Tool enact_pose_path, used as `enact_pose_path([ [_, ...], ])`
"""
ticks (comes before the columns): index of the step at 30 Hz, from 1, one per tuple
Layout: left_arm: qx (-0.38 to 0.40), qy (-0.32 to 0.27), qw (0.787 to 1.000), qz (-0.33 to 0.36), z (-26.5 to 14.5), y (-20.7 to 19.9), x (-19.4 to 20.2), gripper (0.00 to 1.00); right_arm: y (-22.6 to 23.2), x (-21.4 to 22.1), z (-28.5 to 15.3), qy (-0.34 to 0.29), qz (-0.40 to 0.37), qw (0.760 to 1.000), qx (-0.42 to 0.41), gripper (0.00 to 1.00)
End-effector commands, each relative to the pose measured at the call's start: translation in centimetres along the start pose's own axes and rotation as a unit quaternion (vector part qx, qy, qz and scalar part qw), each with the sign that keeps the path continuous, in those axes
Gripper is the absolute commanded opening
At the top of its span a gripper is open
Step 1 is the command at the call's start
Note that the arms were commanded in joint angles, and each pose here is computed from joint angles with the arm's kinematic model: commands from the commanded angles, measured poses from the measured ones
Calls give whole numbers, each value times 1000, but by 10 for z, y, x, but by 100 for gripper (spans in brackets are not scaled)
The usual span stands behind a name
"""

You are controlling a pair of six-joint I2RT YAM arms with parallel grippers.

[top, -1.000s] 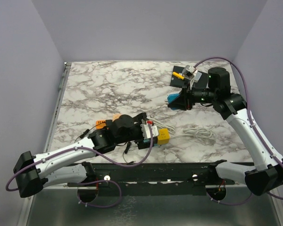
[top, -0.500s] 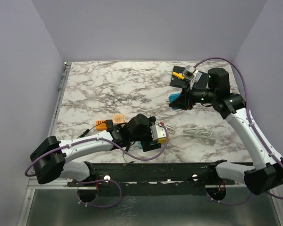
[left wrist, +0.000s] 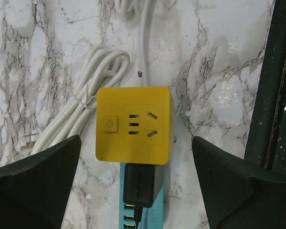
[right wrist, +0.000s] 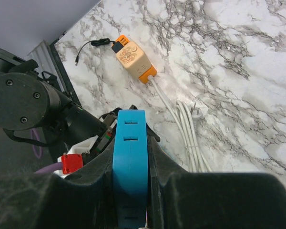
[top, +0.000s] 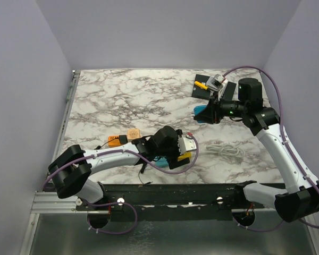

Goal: Insert the plug
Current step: Adjust the socket at the center of the board.

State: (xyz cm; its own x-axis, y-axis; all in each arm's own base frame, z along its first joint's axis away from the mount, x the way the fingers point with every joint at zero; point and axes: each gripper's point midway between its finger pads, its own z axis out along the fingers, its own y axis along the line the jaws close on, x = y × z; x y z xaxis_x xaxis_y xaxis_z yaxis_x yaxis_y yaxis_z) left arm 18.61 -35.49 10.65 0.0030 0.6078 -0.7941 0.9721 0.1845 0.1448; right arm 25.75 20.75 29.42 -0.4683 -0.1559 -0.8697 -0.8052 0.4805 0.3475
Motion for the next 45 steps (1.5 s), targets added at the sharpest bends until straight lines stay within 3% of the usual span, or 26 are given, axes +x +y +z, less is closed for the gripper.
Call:
enact_pose_path([
  [1, 16, -8, 1000, 0, 11, -4, -4, 99, 1, -3, -6, -11, -2, 1000, 6, 1],
  [8, 44, -1, 999, 28, 21, -6, 5, 99, 2, -3, -8, -15, -5, 1000, 4, 1],
  [13, 104, -29, 993, 51, 18, -12, -4, 87, 5, -4, -9, -18, -8, 1000, -1, 1],
  [18, 164, -10, 978, 128, 16, -27, 13, 69, 5, -2, -10, -18, -8, 1000, -1, 1],
  [22, 186, 10, 963, 194, 13, -29, 28, 65, 5, -3, -10, -19, -7, 1000, 3, 1],
  [31, 257, 48, 925, 275, 7, -35, 47, 61, 6, -2, -9, -20, -2, 1000, -4, 1],
  [38, 350, 63, 898, 258, -18, -22, 61, 64, 5, 8, -7, -7, 35, 999, 2, 1],
  [45, 400, 86, 861, 303, -35, -18, 87, 65, -4, 20, 2, 12, 77, 997, 4, 0],
])
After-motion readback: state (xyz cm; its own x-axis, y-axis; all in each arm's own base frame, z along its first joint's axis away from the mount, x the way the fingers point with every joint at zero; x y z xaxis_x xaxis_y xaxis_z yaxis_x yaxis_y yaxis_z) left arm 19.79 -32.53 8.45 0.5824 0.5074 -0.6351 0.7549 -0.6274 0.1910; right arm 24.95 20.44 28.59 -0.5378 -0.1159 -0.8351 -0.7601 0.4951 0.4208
